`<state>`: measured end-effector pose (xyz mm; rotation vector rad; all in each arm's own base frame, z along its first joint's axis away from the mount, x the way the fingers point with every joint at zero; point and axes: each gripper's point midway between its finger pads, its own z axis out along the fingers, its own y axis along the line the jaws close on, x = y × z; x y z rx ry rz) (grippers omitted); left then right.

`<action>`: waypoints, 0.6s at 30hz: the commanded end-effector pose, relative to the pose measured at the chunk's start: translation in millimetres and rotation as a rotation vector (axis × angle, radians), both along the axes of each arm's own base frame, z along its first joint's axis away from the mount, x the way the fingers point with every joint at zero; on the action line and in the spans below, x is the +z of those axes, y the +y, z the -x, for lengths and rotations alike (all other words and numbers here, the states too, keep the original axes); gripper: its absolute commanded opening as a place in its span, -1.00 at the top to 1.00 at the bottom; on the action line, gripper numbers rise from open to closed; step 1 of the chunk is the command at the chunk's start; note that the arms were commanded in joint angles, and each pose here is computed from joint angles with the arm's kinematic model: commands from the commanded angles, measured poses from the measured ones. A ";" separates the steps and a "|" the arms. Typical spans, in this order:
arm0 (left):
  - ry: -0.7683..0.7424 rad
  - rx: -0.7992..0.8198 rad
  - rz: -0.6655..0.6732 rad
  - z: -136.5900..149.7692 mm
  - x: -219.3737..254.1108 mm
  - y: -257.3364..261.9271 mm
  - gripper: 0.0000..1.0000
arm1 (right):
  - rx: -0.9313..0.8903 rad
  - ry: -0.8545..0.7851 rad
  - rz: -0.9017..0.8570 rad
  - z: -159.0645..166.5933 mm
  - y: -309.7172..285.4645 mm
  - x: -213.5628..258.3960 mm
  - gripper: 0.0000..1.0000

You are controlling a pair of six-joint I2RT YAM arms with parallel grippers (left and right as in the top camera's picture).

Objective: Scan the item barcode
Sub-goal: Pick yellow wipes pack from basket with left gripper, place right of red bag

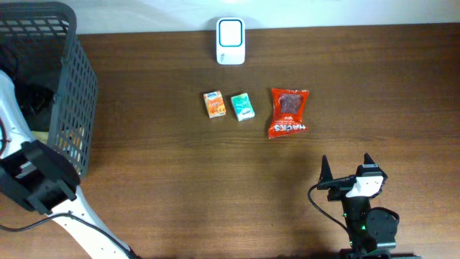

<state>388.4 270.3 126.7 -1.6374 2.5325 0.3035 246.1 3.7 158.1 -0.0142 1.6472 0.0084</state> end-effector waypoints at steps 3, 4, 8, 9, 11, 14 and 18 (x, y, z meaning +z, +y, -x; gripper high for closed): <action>0.142 0.072 -0.037 25.1 -38.8 6.6 -0.99 | -0.002 0.006 -0.003 0.1 0.2 -3.3 -0.97; 0.164 0.075 -0.025 29.5 -50.3 3.9 -0.98 | -0.002 0.006 -0.003 0.1 0.2 -3.3 -0.97; 0.212 0.100 0.002 44.2 -79.4 -0.5 -0.99 | -0.002 0.006 -0.003 0.1 0.2 -3.3 -0.97; 0.221 0.100 0.007 46.5 -83.7 -1.9 -0.98 | -0.002 0.006 -0.003 0.1 0.2 -3.3 -0.97; 0.233 0.099 0.013 50.3 -94.3 -4.1 -0.99 | -0.002 0.005 -0.003 0.1 0.2 -3.2 -0.97; 0.241 0.098 0.018 54.8 -112.8 -6.9 -0.67 | -0.002 0.006 -0.003 0.1 0.2 -3.3 -0.97; 0.217 0.099 0.005 48.6 -108.8 -3.2 0.81 | -0.002 0.006 -0.003 0.1 0.2 -3.3 -0.97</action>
